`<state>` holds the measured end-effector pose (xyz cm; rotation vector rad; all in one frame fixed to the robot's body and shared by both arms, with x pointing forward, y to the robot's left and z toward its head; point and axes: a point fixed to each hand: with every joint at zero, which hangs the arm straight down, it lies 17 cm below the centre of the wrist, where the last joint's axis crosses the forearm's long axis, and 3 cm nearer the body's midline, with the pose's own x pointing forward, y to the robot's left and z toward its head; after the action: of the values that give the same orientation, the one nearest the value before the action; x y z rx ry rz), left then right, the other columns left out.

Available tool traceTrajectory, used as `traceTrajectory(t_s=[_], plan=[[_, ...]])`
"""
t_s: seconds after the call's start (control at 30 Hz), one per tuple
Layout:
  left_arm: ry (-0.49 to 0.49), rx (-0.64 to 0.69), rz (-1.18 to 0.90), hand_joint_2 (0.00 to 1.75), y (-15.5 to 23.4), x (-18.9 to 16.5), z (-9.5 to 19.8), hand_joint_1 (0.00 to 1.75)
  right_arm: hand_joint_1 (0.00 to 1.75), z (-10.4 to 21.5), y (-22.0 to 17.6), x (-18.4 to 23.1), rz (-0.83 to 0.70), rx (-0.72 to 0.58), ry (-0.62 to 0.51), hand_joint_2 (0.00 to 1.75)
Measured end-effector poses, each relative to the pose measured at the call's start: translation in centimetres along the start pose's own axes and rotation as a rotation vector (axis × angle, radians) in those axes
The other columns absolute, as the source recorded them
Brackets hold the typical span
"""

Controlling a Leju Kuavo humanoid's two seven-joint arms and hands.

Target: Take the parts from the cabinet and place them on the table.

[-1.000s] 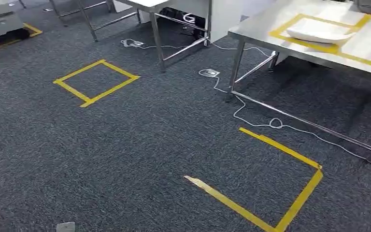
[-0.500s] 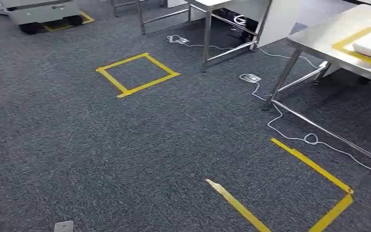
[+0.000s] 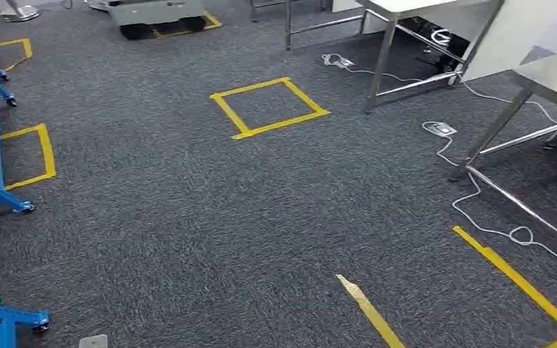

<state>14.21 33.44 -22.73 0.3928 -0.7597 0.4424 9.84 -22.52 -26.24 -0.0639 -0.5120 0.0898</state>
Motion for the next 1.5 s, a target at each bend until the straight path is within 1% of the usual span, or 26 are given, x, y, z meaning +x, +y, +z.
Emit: traceTrajectory(t_s=[0.07, 0.23, 0.83, 1.23, 1.5], plan=[[-0.005, 0.002, 0.005, 0.0, -0.2, 0.3, -0.2, 0.0, 0.0, 0.0, 0.0, 0.0, 0.0, -0.001, -0.001, 0.0], [0.003, 0.012, 0.001, 0.0, 0.3, -0.2, 0.0, 0.0, 0.0, -0.3, 0.0, 0.8, 0.002, 0.0, -0.015, 0.0], [-0.001, 0.024, -0.002, 0.0, 0.3, 0.1, -0.1, 0.0, 0.0, 0.0, 0.0, -0.2, 0.007, -0.004, 0.004, 0.0], [0.004, 0.035, -0.011, 0.0, 0.7, -0.2, 0.0, 0.0, 0.0, -0.3, -0.1, 0.7, 0.006, -0.004, -0.009, 0.0], [0.001, 0.032, -0.007, 0.0, 0.4, 0.0, -0.1, 0.0, 0.0, -0.1, 0.0, 0.2, 0.006, -0.003, 0.0, 0.0]])
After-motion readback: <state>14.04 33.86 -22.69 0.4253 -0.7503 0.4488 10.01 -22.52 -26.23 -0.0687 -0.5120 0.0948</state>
